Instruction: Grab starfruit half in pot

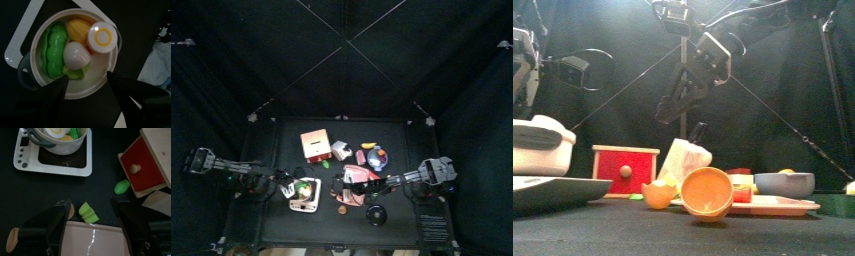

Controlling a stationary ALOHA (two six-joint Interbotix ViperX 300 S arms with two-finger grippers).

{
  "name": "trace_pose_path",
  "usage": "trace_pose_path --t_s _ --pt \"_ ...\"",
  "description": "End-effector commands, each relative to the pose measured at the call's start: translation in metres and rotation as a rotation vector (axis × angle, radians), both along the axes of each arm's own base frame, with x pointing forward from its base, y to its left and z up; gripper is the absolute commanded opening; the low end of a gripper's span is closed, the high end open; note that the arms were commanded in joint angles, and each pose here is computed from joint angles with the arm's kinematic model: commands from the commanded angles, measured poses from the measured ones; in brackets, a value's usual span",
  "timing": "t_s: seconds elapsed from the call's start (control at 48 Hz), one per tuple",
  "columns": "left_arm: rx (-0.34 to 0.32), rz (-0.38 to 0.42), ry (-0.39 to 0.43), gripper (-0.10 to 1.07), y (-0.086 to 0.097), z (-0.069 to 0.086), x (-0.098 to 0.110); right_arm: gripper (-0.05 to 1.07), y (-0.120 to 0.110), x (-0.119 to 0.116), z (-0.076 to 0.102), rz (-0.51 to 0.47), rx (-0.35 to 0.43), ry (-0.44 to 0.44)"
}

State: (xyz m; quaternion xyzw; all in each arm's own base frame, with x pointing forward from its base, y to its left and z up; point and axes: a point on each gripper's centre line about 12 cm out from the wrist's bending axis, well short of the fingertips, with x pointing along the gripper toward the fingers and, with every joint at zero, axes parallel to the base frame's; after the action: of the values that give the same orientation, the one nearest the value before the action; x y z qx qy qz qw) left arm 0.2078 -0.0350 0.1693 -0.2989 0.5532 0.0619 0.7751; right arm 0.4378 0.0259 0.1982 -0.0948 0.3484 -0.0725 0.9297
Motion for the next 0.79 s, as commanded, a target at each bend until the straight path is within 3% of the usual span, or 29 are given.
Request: trace_pose_path --t_s 0.0,0.25,0.604,0.771 --pt "0.017 0.013 0.003 0.96 0.003 0.001 0.004 0.95 -0.001 0.002 0.014 -0.001 0.006 -0.036" --pt "0.055 0.043 0.054 0.96 0.008 -0.009 0.004 0.95 -0.001 0.002 0.011 -0.002 0.006 -0.029" --pt "0.058 0.032 0.051 0.95 0.006 -0.006 0.007 0.95 -0.001 0.003 0.009 -0.001 0.005 -0.026" --pt "0.07 0.024 0.048 0.87 0.007 -0.006 0.008 0.95 -0.001 0.003 0.009 0.0 0.003 -0.024"
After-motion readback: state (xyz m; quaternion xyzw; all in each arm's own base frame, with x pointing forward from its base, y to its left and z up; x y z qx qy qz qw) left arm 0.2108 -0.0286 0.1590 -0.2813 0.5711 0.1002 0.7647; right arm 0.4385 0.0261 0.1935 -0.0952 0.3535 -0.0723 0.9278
